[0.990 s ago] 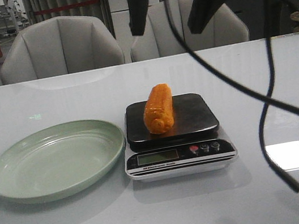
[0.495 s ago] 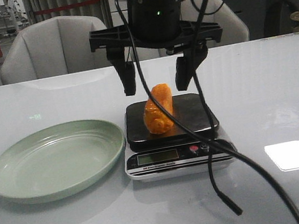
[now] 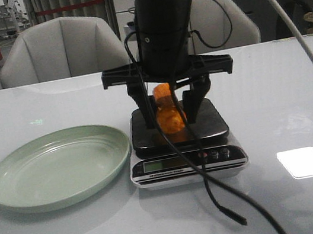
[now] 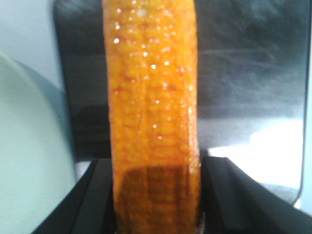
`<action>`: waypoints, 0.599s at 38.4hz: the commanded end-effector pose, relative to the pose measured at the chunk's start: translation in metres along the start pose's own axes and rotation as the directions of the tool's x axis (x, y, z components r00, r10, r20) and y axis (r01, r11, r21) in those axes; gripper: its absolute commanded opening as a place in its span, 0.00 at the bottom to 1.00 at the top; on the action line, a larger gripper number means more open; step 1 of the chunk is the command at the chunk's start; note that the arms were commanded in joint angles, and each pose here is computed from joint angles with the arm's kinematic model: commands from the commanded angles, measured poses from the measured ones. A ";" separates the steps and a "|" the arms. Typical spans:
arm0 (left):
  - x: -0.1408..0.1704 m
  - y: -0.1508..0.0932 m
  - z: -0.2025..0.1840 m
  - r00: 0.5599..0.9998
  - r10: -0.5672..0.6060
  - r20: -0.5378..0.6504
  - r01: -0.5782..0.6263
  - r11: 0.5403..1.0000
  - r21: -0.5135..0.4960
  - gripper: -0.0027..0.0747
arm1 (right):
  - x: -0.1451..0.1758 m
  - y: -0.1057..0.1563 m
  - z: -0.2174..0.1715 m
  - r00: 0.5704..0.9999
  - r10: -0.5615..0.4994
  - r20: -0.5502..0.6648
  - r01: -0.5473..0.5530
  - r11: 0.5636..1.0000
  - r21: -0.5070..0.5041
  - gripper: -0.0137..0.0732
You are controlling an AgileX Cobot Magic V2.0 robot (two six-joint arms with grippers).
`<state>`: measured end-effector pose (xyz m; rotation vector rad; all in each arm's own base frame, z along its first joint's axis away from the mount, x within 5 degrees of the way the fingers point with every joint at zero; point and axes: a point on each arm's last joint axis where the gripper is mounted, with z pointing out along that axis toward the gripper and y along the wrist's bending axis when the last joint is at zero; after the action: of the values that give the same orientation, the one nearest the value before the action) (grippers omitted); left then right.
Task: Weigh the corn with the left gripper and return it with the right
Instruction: 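Lower the right gripper over the corn on the scale and close, then lift the corn with the right gripper and move it over the plate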
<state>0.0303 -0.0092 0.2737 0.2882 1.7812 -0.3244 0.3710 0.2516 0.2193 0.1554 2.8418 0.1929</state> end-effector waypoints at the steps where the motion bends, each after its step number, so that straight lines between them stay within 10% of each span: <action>1: -0.015 -0.001 -0.003 0.996 0.001 0.093 -0.002 1.000 0.010 0.20 | -0.013 0.017 -0.054 0.994 0.010 0.111 0.004 0.992 -0.124 0.33; 23: -0.015 -0.001 -0.003 0.996 0.001 0.093 -0.002 1.000 0.010 0.20 | 0.041 0.106 -0.021 0.999 -0.027 0.017 0.032 0.924 -0.382 0.37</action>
<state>0.0303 -0.0092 0.2737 0.2882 1.7812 -0.3244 0.3354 0.3532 0.2100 0.0203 2.8407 0.5659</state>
